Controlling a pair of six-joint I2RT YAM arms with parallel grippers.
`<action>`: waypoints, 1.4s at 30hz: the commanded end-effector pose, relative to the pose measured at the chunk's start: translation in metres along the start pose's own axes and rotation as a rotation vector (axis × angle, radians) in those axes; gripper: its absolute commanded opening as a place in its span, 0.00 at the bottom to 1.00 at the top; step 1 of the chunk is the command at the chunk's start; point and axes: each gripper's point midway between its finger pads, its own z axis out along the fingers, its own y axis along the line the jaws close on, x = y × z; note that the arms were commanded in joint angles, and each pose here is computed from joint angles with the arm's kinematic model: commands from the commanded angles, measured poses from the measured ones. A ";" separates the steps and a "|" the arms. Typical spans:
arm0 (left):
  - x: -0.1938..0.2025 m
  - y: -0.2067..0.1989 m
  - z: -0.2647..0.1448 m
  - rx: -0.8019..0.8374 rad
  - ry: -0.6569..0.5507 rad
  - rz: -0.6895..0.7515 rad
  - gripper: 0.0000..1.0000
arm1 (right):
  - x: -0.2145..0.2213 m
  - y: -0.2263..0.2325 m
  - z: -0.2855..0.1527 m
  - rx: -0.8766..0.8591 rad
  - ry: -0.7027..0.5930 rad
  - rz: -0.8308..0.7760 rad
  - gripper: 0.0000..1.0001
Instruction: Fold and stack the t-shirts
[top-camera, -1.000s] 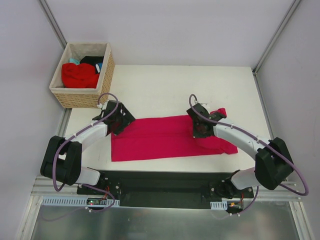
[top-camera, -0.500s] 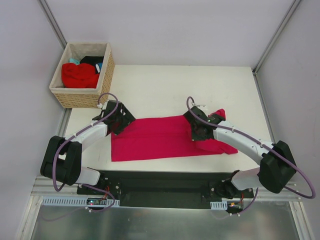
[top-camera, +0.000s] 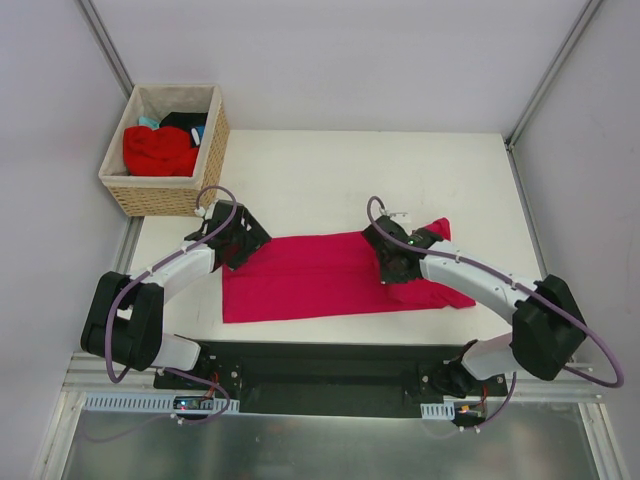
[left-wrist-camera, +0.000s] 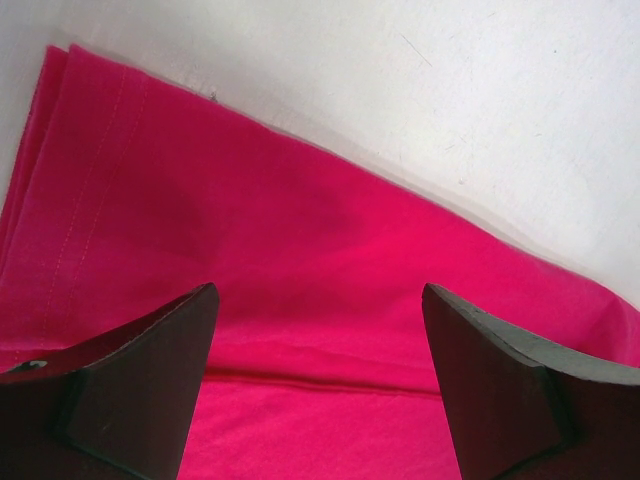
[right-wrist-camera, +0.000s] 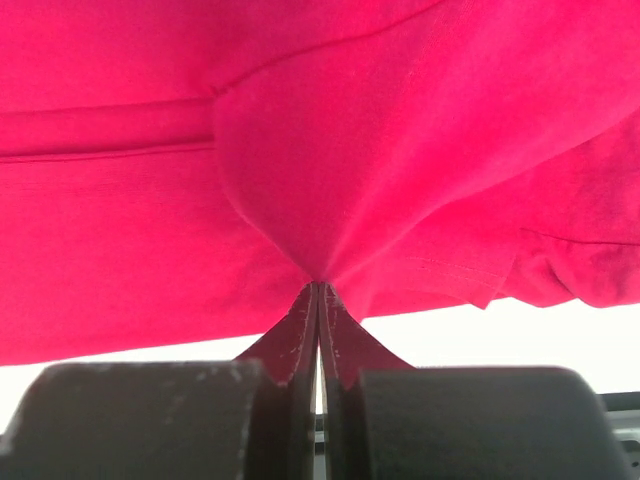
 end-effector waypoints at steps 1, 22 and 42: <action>-0.001 -0.004 -0.001 0.017 0.011 -0.014 0.83 | 0.016 -0.004 0.019 0.063 0.035 -0.014 0.01; -0.003 -0.006 -0.001 0.023 0.011 0.002 0.84 | -0.125 -0.088 0.008 0.294 -0.182 0.187 0.89; -0.021 -0.040 0.019 0.083 -0.006 -0.009 0.84 | -0.175 -0.129 0.076 0.279 -0.086 0.271 0.88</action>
